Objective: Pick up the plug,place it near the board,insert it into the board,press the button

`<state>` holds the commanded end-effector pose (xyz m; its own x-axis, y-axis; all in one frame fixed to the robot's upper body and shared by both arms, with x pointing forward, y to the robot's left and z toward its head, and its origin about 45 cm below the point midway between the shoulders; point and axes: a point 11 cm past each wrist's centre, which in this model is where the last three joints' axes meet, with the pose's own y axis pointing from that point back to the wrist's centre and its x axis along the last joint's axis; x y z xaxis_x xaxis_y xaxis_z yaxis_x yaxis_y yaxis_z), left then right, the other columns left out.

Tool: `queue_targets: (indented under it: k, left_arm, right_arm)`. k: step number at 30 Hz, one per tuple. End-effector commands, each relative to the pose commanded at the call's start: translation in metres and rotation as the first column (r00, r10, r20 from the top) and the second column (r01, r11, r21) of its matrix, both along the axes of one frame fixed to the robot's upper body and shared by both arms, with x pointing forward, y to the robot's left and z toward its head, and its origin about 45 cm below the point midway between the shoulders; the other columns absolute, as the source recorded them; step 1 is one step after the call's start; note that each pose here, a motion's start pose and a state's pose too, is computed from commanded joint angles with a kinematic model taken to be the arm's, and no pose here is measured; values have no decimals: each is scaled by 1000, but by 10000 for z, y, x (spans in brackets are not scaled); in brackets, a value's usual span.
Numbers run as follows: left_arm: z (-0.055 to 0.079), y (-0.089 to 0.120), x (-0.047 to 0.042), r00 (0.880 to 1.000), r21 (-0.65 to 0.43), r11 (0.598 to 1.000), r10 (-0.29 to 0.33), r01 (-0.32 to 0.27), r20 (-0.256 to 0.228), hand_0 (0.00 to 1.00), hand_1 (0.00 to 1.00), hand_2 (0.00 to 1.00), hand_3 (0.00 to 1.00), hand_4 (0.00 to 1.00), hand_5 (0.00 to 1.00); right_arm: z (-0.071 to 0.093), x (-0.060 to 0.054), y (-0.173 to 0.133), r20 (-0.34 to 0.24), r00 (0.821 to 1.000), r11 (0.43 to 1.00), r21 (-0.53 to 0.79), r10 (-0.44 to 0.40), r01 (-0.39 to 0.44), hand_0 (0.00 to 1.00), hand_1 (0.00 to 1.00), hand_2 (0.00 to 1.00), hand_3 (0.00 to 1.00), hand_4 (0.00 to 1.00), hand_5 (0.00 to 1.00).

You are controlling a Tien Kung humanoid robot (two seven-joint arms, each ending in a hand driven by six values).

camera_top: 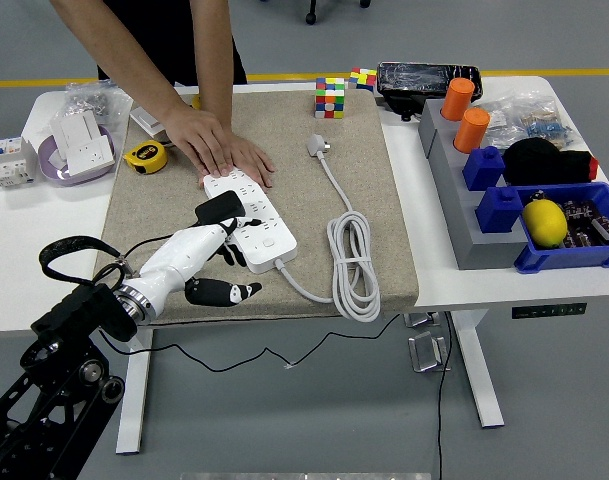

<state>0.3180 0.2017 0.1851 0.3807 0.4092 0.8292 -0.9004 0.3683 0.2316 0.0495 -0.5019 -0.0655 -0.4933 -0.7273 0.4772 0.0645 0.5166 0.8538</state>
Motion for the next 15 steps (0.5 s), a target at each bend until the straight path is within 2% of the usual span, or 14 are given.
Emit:
queue_targets:
  k: [1, 2, 7, 8, 13, 15]
  left_arm:
    - [-8, 10, 8, 1000, 2, 1000, 4, -4, -4, 227, 87, 185, 855, 564, 63]
    - [-16, 18, 14, 1000, 5, 1000, 8, -8, -9, 207, 36, 147, 802, 504, 2]
    - [-140, 64, 33, 997, 35, 999, 26, -23, -78, 207, 36, 147, 802, 504, 2]
    - [-167, 66, 33, 996, 38, 999, 26, -23, -86, 195, 24, 142, 896, 507, 2]
    - [-290, 66, 67, 993, 57, 998, 29, -22, -118, 195, 24, 142, 896, 507, 2]
    - [-325, 51, 109, 992, 67, 998, 23, -15, -123, 190, 21, 141, 900, 511, 2]
  right_arm:
    - [-2, -7, 1, -1, 1000, 1000, 1, -1, 1, 782, 740, 731, 756, 998, 998]
    - [-3, -9, 2, -1, 1000, 1000, 1, -2, 2, 782, 739, 731, 757, 998, 998]
    - [-14, 18, 32, 10, 1000, 1000, 5, -5, 5, 782, 739, 731, 757, 998, 998]
    - [-13, 29, 32, 12, 1000, 1000, 5, -5, 5, 782, 738, 731, 756, 998, 998]
    - [-6, 58, 27, 18, 1000, 1000, 3, -3, 3, 782, 738, 731, 756, 998, 998]
    - [-6, 54, 27, 17, 1000, 1000, 4, -4, 4, 782, 739, 731, 757, 998, 998]
